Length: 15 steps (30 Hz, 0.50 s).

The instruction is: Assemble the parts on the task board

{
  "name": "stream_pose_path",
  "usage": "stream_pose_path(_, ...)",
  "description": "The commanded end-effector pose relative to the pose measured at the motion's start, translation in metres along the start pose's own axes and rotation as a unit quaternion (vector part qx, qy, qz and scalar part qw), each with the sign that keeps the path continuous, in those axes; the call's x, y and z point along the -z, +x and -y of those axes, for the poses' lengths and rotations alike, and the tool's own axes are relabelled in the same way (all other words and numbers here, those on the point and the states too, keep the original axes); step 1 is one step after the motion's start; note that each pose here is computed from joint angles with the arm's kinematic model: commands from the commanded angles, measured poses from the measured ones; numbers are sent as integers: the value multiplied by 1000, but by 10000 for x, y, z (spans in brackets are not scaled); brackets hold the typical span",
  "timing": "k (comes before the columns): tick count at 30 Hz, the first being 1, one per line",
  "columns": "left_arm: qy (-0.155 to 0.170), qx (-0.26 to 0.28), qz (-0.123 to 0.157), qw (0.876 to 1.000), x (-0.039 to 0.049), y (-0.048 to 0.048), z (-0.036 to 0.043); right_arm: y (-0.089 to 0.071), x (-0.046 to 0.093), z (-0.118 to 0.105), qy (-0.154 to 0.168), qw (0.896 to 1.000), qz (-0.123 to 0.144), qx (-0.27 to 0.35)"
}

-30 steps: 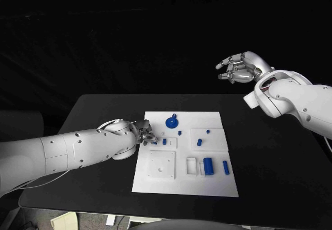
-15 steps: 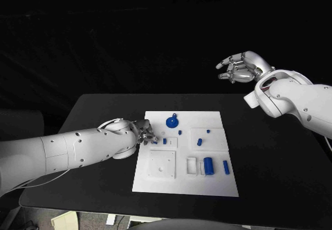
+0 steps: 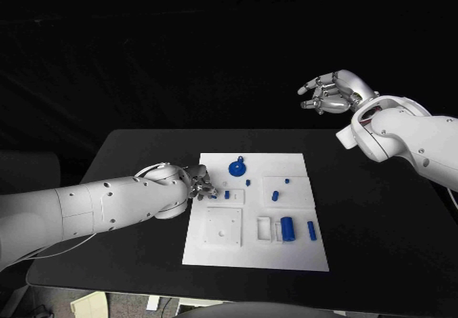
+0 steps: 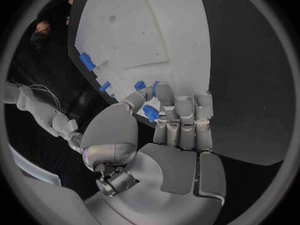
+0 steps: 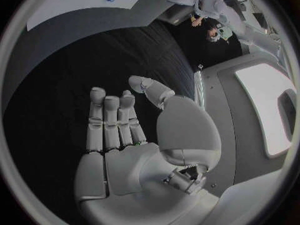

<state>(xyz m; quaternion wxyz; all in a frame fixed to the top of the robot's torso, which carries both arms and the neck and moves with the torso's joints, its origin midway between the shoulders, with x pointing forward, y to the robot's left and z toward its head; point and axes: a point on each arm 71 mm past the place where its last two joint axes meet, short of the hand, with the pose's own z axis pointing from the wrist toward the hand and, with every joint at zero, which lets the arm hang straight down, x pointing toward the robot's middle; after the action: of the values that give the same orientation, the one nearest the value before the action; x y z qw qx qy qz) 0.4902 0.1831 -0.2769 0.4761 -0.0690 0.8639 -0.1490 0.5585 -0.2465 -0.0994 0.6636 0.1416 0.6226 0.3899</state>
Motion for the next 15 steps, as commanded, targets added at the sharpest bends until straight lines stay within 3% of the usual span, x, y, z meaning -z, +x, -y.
stream_pose_path(1, -2, -12, -28, 1000, 1, 86, 5, 12, -1, -12, -3, 1000, -6, 0)
stream_pose_path(15, -5, -17, -36, 999, -27, 97, 29, 22, -4, -20, -4, 1000, -8, -1)
